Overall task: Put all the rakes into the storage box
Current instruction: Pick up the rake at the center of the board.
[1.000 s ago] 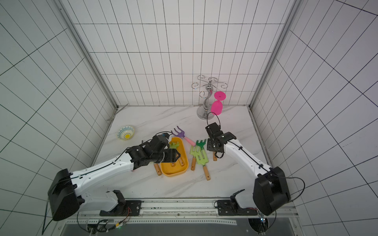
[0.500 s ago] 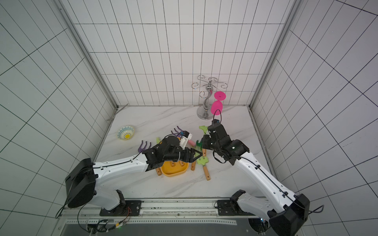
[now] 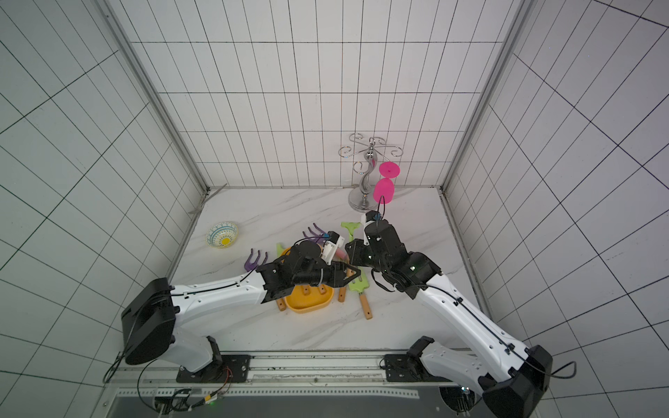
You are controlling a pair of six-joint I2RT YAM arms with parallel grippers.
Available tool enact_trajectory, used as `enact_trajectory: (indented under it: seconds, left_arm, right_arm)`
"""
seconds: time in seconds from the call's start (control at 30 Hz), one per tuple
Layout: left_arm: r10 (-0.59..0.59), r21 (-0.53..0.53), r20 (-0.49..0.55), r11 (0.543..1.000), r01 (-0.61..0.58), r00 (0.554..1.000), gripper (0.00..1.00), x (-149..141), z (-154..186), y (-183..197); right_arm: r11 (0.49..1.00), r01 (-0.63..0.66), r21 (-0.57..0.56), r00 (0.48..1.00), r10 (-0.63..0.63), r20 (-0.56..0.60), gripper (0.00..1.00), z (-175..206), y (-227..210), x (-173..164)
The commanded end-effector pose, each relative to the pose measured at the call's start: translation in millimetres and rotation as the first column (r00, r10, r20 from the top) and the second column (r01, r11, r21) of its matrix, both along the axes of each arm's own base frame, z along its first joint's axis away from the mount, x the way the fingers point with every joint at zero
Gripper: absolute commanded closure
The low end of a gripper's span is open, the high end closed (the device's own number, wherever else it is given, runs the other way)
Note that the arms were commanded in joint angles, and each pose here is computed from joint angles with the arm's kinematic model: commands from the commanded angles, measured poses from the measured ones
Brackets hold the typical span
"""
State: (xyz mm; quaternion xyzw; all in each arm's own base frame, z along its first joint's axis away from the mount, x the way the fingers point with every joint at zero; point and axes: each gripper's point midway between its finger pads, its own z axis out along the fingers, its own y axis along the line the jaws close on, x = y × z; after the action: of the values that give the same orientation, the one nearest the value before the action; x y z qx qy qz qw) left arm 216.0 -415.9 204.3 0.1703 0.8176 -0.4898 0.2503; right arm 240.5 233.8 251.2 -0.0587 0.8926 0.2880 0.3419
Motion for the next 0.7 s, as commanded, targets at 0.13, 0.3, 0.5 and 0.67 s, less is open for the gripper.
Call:
enact_trajectory:
  seconds: [0.13, 0.3, 0.5, 0.67]
  left_arm:
    - [0.036, -0.048, -0.006, 0.998, -0.036, 0.999, 0.87, 7.0, 14.0, 10.9]
    - [0.066, -0.100, -0.087, 0.992, -0.075, 0.994, 0.93, 4.6, 9.7, 31.8]
    - [0.157, -0.196, -0.221, 0.960, -0.202, 0.963, 0.93, 12.6, -0.8, 75.1]
    - [0.223, -0.220, -0.375, 0.921, -0.320, 0.900, 0.93, 25.3, -24.4, 102.0]
  right_arm:
    - [0.999, -0.015, -0.033, 1.000, 0.015, 0.000, 0.71, -13.2, 1.2, -2.3]
    - [0.989, -0.103, -0.103, 0.993, 0.109, 0.055, 0.15, 3.2, -1.3, -9.0]
    - [0.961, 0.033, -0.276, 0.986, 0.014, 0.166, 0.01, 22.7, -56.9, -8.0]
    - [0.922, 0.062, -0.382, 0.997, -0.042, 0.062, 0.00, -10.8, -75.1, -7.7]
